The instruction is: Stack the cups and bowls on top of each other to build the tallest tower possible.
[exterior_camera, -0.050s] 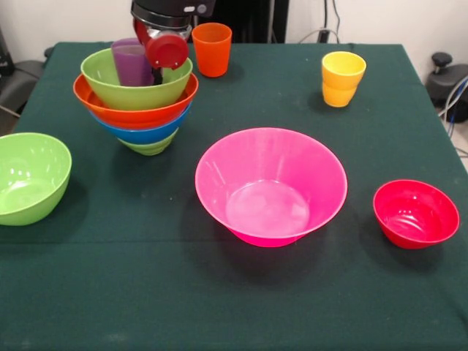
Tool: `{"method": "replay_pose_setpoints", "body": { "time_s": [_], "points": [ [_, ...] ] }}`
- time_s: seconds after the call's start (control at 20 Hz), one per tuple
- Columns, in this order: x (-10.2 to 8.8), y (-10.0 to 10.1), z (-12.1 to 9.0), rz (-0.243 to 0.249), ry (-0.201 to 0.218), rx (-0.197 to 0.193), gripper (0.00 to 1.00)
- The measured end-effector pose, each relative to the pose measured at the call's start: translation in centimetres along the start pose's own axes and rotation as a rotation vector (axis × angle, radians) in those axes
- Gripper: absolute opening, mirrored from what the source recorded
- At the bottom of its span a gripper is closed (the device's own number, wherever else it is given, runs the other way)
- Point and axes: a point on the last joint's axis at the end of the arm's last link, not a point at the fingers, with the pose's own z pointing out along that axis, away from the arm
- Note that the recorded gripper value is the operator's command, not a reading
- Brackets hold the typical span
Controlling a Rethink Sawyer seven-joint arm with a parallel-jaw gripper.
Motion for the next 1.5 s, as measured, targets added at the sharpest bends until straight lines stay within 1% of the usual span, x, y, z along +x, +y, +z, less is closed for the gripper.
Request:
{"method": "replay_pose_setpoints", "body": {
  "time_s": [0.3, 0.8, 1.5],
  "points": [
    [0.1, -0.6, -0.4, 0.008, 0.007, 0.004, 1.0],
    [0.0, -0.4, -1.6, 0.013, 0.004, -0.011, 1.0],
    [0.1, -0.6, -1.7, 0.014, 0.006, -0.009, 1.0]
  ]
}}
